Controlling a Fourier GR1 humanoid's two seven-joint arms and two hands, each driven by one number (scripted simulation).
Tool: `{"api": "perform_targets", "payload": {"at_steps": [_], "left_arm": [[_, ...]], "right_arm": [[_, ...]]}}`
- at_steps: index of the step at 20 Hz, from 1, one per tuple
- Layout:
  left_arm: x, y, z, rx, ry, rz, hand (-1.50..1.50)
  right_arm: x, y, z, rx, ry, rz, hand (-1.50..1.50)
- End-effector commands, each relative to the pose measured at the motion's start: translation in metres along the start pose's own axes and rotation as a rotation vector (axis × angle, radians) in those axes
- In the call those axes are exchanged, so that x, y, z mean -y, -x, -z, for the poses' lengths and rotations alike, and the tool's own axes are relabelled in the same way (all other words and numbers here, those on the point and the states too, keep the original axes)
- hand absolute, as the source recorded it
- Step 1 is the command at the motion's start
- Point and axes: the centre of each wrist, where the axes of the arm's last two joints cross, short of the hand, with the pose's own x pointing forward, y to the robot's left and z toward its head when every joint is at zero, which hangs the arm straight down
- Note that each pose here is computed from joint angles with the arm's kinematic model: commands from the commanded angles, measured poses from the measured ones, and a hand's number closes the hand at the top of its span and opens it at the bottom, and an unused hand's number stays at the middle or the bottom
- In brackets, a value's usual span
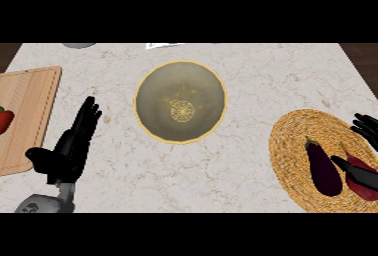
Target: Pick the pear from the placemat and place it in the bowl
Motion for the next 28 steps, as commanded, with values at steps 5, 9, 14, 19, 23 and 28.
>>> {"api": "perform_targets", "payload": {"at_steps": [5,9,14,19,23,28], "left_arm": [[0.044,-0.009,0.014,0.008,0.037,-0.004,0.0],[0.051,-0.011,0.02,0.014,0.055,-0.003,0.0],[0.03,-0.019,0.022,0.015,0.065,-0.004,0.0],[0.045,-0.008,0.003,0.026,0.096,0.004,0.0],[0.031,-0.023,0.012,0.034,0.064,0.014,0.0],[0.031,-0.018,0.002,0.009,0.087,0.001,0.0]], "right_arm": [[0.075,-0.073,-0.031,0.076,0.123,-0.158,-1.5],[0.083,-0.106,-0.018,-0.064,0.145,-0.254,-1.5],[0.083,-0.111,-0.014,-0.221,0.043,-0.232,-1.5],[0.099,-0.109,-0.001,-0.403,-0.038,-0.294,-1.5],[0.076,-0.094,-0.01,-0.496,-0.113,-0.325,-1.5],[0.091,-0.092,-0.007,-0.524,-0.148,-0.312,-1.5]]}}
